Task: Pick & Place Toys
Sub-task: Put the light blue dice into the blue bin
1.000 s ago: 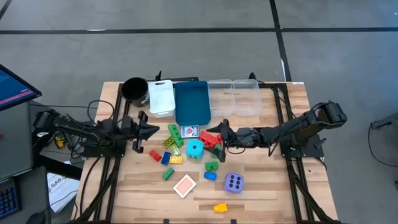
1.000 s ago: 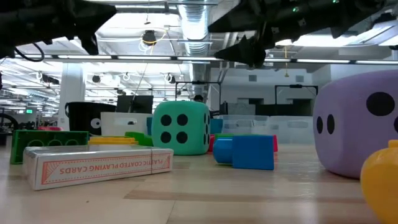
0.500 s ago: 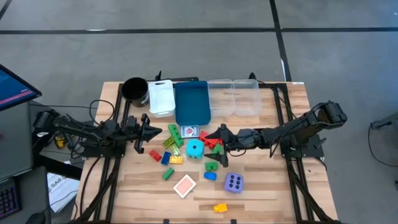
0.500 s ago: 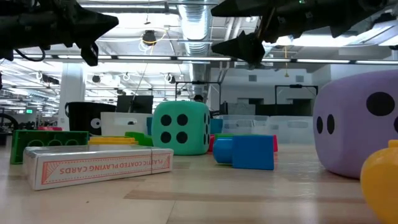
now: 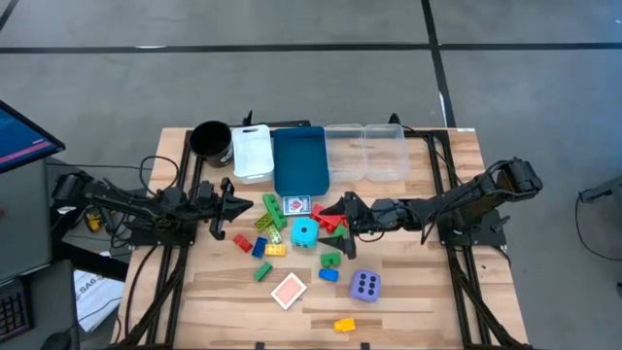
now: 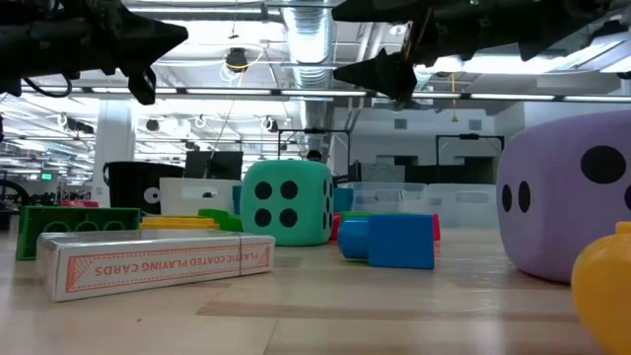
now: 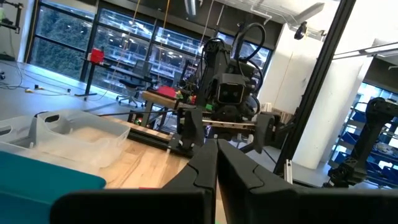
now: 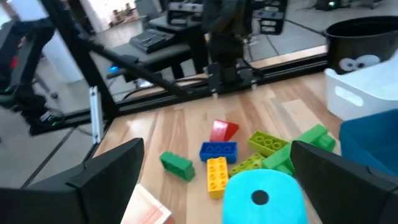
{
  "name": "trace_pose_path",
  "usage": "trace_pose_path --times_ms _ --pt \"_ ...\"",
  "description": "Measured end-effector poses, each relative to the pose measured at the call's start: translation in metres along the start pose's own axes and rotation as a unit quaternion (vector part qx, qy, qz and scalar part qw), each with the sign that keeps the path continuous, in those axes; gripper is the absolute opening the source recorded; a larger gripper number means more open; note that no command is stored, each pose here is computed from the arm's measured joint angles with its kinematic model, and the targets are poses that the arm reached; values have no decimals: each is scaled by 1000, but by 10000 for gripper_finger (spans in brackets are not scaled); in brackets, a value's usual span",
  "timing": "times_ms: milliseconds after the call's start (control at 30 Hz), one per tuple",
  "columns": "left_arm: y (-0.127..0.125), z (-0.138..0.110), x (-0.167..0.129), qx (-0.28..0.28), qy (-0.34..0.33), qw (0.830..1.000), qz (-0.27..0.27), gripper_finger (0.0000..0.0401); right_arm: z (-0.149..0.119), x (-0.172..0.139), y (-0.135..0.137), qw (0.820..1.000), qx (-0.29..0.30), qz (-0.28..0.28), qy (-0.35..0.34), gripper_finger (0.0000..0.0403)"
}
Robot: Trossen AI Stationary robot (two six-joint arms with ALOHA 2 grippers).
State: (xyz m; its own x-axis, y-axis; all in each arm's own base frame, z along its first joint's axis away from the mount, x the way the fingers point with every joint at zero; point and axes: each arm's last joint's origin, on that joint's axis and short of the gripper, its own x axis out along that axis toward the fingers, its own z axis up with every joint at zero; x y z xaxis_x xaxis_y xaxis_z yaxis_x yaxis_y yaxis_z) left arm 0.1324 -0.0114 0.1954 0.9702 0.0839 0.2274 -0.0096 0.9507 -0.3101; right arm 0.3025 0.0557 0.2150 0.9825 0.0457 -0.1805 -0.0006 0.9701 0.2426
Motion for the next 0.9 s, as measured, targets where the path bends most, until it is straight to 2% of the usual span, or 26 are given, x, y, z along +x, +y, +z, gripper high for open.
trace_pose_path --times_ms 300,567,900 --pt "0 0 0 0 0 1000 0 3 -1 0 -1 1000 -1 -3 6 400" --pt "0 0 0 0 0 1000 0 3 -4 -1 4 999 -39 13 18 400" --pt "0 0 0 0 2 1000 1 3 -5 -1 5 998 -56 15 22 400"
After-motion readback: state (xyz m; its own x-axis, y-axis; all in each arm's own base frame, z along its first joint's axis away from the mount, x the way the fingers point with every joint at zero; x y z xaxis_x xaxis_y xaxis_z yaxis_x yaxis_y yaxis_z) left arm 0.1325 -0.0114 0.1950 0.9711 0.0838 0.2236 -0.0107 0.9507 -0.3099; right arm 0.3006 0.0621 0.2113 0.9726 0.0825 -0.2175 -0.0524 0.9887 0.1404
